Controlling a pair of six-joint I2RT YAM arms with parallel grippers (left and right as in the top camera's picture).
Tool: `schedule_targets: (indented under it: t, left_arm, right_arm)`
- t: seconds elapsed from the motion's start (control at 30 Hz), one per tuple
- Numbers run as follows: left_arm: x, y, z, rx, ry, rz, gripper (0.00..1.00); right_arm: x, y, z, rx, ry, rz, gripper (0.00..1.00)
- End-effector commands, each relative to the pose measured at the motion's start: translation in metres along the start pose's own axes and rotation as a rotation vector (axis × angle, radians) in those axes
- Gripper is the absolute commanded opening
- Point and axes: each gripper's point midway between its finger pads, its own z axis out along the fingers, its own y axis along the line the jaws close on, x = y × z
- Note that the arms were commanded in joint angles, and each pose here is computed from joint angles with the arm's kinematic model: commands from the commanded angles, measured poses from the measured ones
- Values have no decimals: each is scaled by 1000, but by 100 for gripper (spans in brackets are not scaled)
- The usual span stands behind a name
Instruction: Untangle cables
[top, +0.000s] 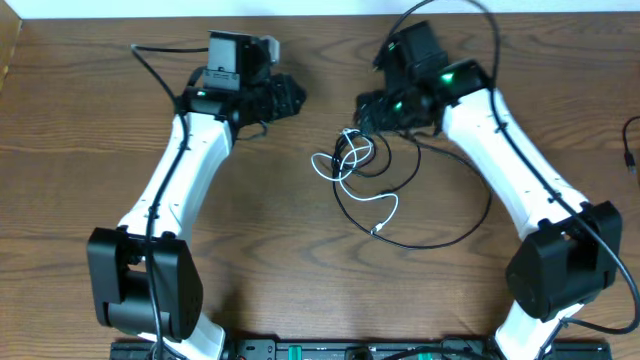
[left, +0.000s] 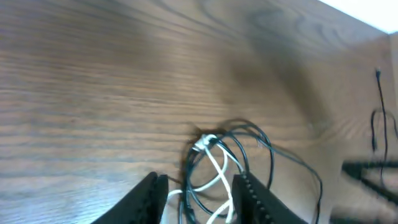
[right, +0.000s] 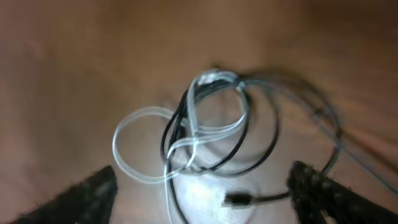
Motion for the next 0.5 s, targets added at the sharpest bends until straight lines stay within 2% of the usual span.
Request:
schedule_targets:
  t: [0.0,0.13,0.23,0.33,0.47]
  left_arm:
    - [19,-9,20,16,69,-7,42]
    - [19,-7,20,8,67,-46,47]
    - [14,5,16,-12,54,-141,48]
    - [4,22,9,-31,27,-286,49]
    - [-3,36,4,-44,7,-324,49]
  right_arm:
    - [-8,-4,5,-6,-21,33,79]
    - [4,2,38,-62,59,12,73]
    - [20,13,66,-168,142,-17,66]
    - [33,13,92,-184,199,-17,59]
    - [47,24,117,-239,244,-49,52]
